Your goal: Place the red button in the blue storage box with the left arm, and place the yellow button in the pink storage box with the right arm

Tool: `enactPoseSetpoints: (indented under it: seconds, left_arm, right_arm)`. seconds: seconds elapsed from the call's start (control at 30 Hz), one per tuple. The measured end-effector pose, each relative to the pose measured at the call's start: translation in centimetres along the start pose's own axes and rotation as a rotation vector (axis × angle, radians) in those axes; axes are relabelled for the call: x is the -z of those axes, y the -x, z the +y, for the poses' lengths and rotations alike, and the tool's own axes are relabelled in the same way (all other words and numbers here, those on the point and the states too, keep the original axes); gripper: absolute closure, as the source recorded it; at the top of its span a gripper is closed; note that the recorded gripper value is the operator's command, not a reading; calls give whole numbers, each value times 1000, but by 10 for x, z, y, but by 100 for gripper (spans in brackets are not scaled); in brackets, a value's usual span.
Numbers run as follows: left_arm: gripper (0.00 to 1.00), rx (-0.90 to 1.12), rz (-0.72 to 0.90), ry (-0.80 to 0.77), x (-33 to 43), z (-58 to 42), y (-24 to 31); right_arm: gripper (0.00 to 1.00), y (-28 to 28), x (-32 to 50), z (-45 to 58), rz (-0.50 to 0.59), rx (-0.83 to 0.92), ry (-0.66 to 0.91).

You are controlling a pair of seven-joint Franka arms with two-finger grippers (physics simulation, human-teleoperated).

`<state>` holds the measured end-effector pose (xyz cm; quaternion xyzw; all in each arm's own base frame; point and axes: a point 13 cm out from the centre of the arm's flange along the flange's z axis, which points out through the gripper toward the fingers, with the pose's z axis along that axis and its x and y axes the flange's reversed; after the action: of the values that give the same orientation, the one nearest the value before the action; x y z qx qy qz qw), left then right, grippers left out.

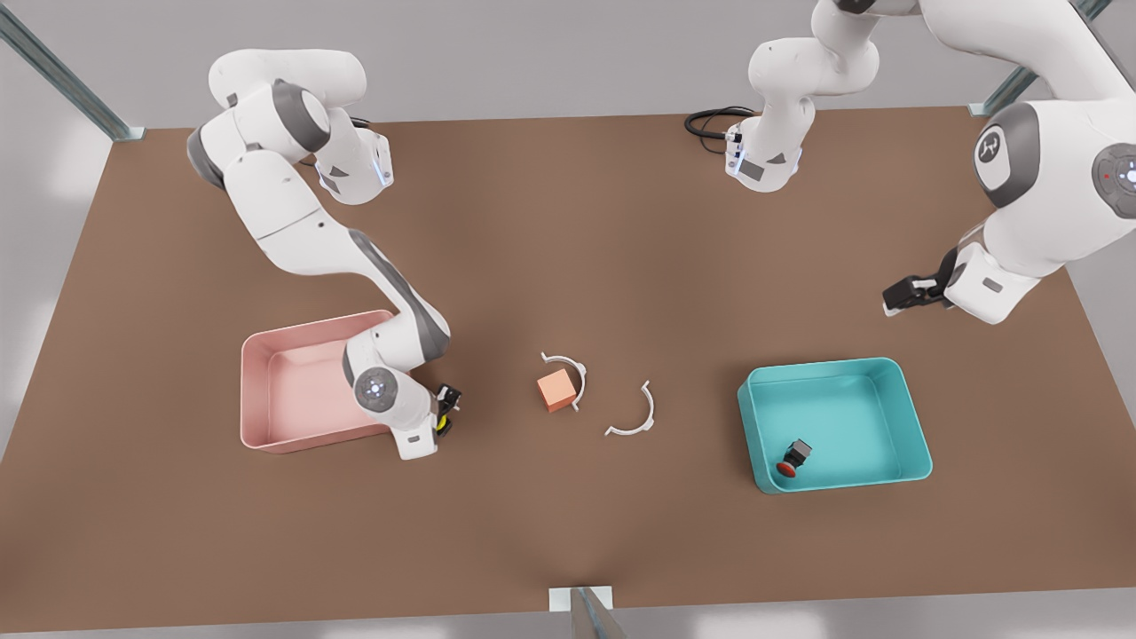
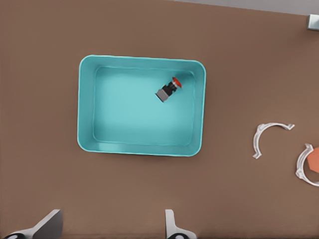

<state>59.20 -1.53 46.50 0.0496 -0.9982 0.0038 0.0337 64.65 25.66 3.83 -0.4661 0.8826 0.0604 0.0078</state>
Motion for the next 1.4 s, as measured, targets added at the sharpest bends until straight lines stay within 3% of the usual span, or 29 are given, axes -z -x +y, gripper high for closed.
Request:
enactPoseSetpoints:
  seconds: [0.07, 0.1, 0.13, 0.17, 0.2, 0.47, 0.67, 0.77, 0.87, 1.0, 1.2, 1.27, 1.4]
  left_arm:
    - [0, -11, 12, 1, -2, 1, -3]
    - [0, -17, 18, 2, -2, 2, -4]
    - [0, -22, 22, 2, -2, 2, -5]
    - [0, -27, 26, 3, -2, 3, -6]
    - [0, -31, 29, 3, -3, 3, -6]
    - [0, -60, 43, 4, -4, 6, -9]
    - [0, -76, 45, 4, -3, 6, -10]
    - [0, -83, 46, 3, -4, 6, -10]
    - [0, -88, 46, 3, -4, 6, -10]
    - [0, -94, 45, 3, -3, 6, -10]
    - [0, -99, 45, 3, -4, 7, -9]
    - [0, -101, 45, 3, -4, 7, -9]
    - [0, -104, 44, 3, -4, 7, -9]
  right_arm:
    - [0, -2, -4, 2, 3, -4, 3]
    - [11, -2, -4, 2, 2, -6, 2]
    - [25, -2, -3, 2, 1, -9, 2]
    - [49, -1, -3, 2, 0, -11, 1]
    - [66, -1, -3, 3, -2, -13, 7]
    - [70, 7, 9, -1, -23, -10, -2]
    - [70, 18, 98, -18, -58, -13, -74]
    - [70, 2, 151, -31, -54, -57, -102]
    - [70, -54, 180, -35, 2, -152, -109]
    - [70, -158, 157, -30, 77, -333, -46]
    - [67, -210, 132, -19, 100, -463, -33]
    - [0, -215, 127, -17, 104, -487, -35]
    - [0, -213, 132, -25, 95, -533, -70]
